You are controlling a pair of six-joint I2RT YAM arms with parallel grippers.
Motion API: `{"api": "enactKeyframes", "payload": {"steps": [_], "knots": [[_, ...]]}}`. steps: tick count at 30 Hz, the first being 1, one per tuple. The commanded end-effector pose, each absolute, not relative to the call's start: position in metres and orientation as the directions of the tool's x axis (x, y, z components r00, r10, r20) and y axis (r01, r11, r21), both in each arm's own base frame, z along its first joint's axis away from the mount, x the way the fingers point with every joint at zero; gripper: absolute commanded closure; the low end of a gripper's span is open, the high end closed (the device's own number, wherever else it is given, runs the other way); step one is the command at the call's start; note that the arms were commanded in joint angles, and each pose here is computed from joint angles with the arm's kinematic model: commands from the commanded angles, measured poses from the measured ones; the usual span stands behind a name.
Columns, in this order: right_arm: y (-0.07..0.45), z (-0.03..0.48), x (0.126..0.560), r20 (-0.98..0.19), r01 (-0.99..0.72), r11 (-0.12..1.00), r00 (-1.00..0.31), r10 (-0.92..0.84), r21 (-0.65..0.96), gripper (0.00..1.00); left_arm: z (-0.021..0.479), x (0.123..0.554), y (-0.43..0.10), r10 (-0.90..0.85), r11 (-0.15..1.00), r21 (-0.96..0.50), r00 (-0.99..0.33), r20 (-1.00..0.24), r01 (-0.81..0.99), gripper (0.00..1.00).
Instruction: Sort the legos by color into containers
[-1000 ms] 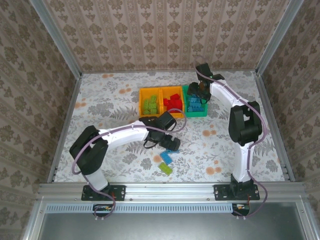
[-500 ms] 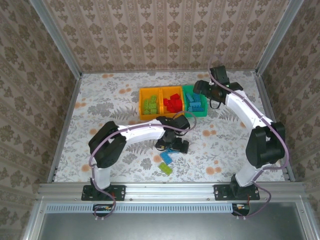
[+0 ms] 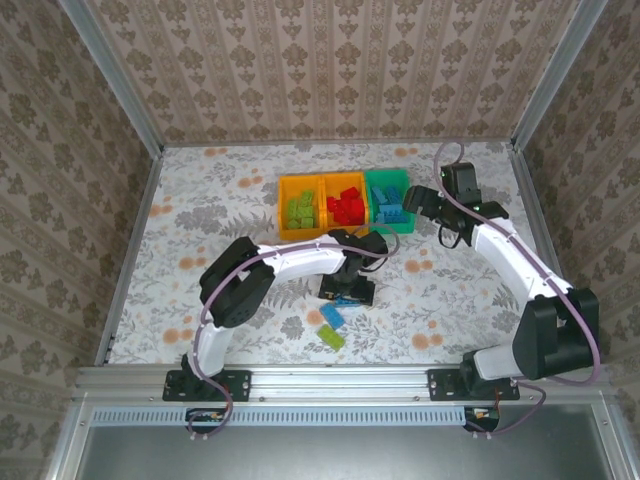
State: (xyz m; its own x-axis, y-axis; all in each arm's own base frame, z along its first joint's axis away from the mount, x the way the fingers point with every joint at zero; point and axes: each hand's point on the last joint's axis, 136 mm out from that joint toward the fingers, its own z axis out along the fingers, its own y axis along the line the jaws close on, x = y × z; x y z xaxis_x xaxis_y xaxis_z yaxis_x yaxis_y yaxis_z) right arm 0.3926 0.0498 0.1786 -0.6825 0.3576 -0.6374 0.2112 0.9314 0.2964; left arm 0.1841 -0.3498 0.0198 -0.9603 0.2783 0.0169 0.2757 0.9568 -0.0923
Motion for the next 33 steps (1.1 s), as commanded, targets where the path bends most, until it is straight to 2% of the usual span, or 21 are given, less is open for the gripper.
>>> {"api": "enactKeyframes", "payload": {"steps": [1,8,15,21,28,33], "knots": [[0.034,0.185,0.388,-0.674,0.229,0.938,-0.653,0.346,0.259,0.04,0.017,0.181,-0.341,0.266,0.964,-0.046,-0.963,0.055,0.263,0.27],[0.026,0.181,0.379,-0.67,0.245,0.93,-0.645,0.367,0.273,0.03,0.025,0.194,-0.339,0.284,0.958,-0.036,-0.959,0.016,0.283,0.4],[0.024,0.164,0.363,-0.646,0.257,0.933,-0.673,0.36,0.252,0.03,0.064,0.243,-0.368,0.353,0.929,-0.069,-0.926,-0.134,0.365,0.4],[0.023,0.137,0.332,-0.587,0.291,0.923,-0.712,0.385,0.251,0.03,0.11,0.305,-0.399,0.376,0.895,-0.119,-0.87,-0.317,0.43,0.39],[0.036,0.125,0.295,-0.552,0.255,0.905,-0.725,0.412,0.34,0.05,0.143,0.358,-0.436,0.334,0.824,-0.271,-0.814,-0.474,0.497,0.39],[0.04,0.11,0.265,-0.518,0.252,0.898,-0.746,0.418,0.361,0.06,0.149,0.385,-0.454,0.26,0.777,-0.389,-0.816,-0.517,0.495,0.39]]}}
